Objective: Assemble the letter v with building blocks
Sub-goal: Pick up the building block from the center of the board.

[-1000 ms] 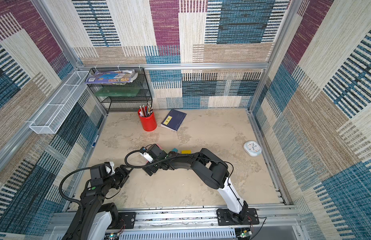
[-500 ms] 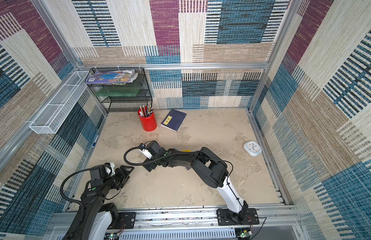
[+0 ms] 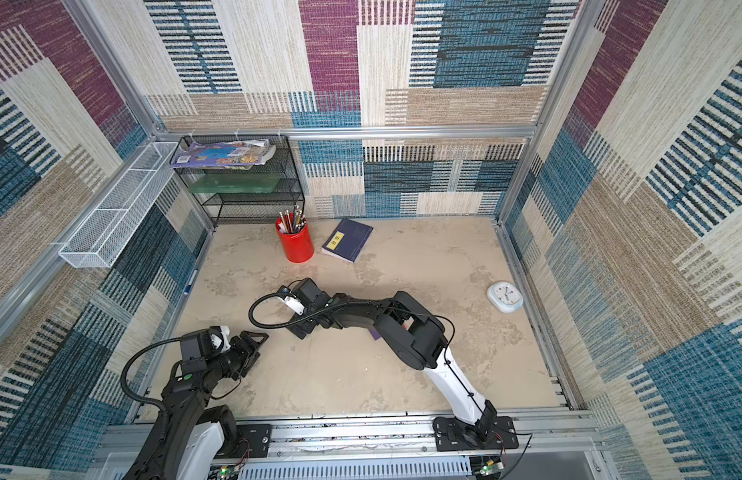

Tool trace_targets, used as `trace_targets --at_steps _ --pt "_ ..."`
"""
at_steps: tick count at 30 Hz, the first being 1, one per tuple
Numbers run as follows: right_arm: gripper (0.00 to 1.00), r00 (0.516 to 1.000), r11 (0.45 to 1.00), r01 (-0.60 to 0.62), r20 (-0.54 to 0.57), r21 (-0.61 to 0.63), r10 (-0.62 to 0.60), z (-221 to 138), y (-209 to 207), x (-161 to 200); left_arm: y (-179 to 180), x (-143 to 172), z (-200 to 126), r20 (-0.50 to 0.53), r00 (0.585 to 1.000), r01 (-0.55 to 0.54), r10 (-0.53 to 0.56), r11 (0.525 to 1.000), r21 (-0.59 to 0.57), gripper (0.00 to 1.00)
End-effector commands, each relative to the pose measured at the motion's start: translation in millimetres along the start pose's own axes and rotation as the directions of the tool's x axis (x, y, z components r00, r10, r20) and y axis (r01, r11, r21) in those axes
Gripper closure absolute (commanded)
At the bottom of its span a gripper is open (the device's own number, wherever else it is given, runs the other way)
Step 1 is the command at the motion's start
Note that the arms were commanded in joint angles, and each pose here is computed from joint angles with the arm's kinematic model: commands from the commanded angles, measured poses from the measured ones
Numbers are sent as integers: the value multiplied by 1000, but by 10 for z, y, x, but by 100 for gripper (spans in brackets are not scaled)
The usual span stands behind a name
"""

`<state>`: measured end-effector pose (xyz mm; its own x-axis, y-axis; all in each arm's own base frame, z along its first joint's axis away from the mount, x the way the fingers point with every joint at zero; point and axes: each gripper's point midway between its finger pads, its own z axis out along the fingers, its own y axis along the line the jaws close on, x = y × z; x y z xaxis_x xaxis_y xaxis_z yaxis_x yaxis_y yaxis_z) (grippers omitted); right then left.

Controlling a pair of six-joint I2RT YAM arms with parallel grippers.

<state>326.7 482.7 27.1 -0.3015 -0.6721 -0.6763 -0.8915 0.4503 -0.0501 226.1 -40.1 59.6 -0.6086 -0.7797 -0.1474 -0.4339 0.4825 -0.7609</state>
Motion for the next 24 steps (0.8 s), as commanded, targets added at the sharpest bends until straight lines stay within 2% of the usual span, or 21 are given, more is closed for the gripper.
trace_targets --at_steps 1,10,24 --pt "1 999 999 21 -28 -28 -22 -20 93 108 -44 -23 5 3 1000 -22 22 1000 21 26" --pt "13 999 999 19 -49 -32 -21 -65 175 242 -24 -8 22 -7 1000 -26 26 1000 18 27" --pt "28 998 999 18 -63 -30 -20 -7 158 240 -5 12 21 -10 1000 -23 23 1000 16 27"
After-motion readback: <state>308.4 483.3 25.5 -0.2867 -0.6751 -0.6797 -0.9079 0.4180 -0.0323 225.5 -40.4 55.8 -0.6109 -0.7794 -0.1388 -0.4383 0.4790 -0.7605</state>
